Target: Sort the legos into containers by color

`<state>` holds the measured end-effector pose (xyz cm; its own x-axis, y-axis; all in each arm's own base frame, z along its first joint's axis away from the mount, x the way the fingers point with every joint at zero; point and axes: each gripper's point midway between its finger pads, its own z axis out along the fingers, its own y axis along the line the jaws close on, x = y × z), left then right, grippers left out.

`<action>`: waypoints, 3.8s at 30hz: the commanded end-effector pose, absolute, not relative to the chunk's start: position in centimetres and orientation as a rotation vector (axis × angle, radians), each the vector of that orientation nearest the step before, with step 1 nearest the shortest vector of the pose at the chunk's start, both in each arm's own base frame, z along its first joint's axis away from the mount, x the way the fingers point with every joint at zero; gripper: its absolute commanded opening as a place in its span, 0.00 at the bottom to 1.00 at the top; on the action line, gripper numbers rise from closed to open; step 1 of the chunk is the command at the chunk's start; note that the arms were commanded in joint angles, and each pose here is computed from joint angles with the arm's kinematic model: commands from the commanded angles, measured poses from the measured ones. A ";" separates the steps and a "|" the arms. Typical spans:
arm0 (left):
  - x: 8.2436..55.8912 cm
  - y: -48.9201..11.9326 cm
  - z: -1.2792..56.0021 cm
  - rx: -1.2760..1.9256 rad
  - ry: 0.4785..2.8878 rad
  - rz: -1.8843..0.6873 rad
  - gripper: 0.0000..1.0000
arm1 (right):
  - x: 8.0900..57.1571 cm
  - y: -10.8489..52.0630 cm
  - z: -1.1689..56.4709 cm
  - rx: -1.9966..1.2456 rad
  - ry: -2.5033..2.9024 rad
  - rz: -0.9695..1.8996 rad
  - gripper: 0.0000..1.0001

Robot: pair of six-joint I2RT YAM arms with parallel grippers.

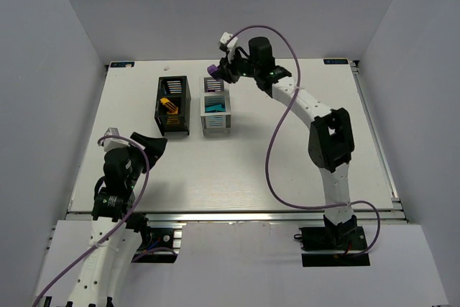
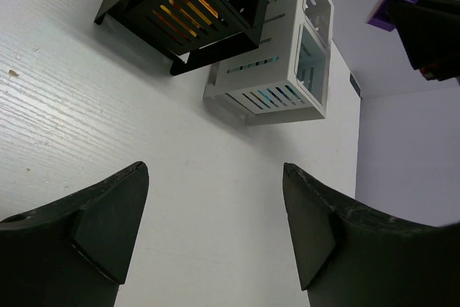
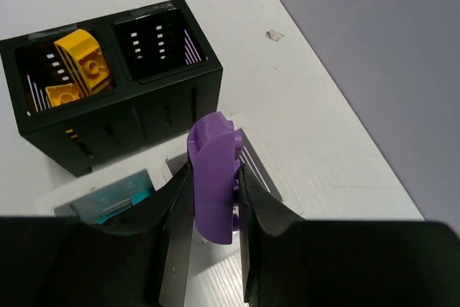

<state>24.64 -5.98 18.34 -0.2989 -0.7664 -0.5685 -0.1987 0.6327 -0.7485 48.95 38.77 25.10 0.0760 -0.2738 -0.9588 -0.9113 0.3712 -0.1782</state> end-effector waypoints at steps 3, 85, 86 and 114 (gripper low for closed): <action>24.5 -5.9 18.3 -0.786 1.823 -0.692 0.85 | 50.8 40.5 27.5 -1.001 1.415 0.723 0.01; 26.5 -8.7 22.0 -0.643 1.732 -0.892 0.98 | 34.6 12.9 18.4 -0.468 2.125 0.233 0.89; 26.5 -8.7 22.0 -0.644 1.731 -0.891 0.98 | 34.6 12.9 18.4 -0.471 2.123 0.233 0.89; 26.2 -8.5 22.4 -0.632 1.709 -0.884 0.98 | 34.5 12.7 19.0 -0.444 2.098 0.235 0.89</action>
